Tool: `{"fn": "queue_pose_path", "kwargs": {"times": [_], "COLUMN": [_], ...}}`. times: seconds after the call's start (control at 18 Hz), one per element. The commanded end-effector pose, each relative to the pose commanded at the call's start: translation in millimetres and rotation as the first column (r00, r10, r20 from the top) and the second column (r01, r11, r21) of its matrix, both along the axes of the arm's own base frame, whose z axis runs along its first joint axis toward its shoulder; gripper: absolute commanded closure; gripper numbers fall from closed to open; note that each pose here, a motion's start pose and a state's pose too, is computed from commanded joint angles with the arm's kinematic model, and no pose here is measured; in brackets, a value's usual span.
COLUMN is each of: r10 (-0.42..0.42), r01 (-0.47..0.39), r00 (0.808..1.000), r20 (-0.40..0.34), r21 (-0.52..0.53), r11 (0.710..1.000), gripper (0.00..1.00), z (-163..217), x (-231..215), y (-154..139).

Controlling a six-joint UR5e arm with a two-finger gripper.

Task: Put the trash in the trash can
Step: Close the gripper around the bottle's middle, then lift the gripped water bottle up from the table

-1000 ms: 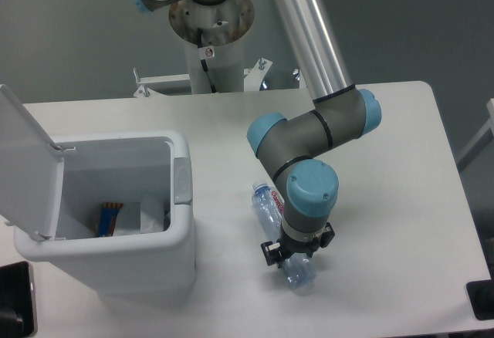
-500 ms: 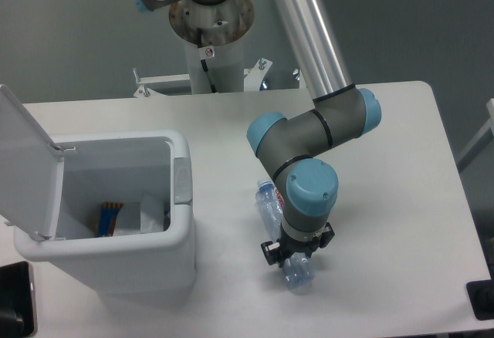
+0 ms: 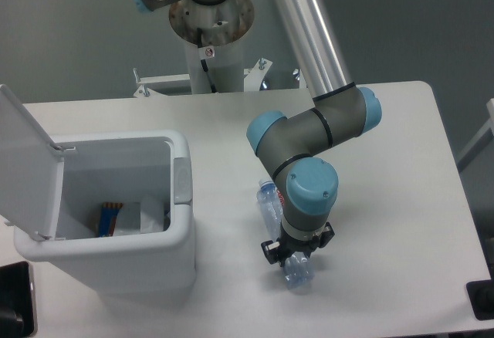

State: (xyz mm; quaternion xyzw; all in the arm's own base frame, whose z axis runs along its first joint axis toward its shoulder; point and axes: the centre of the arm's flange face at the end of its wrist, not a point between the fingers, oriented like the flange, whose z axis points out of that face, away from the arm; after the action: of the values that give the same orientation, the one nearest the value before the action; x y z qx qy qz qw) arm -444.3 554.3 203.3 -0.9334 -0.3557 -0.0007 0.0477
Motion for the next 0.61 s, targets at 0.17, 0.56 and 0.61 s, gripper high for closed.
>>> {"fn": "queue_pose_path", "kwargs": {"times": [0.17,0.56,0.61], "r10": [-0.005,-0.098,-0.1], "r01": [0.005,0.103,0.107], "r00": [1.0,0.992,0.991], "r20": [-0.009,-0.086,-0.093], "r21": [0.007,0.067,0.073], "r11": [1.0,0.992,0.992], "gripper": [0.42,0.42,0.42], "z": [6.7,64.3,69.0], "x": [-0.4,-13.3,-14.5], "y": [0.4,3.5,4.7]}}
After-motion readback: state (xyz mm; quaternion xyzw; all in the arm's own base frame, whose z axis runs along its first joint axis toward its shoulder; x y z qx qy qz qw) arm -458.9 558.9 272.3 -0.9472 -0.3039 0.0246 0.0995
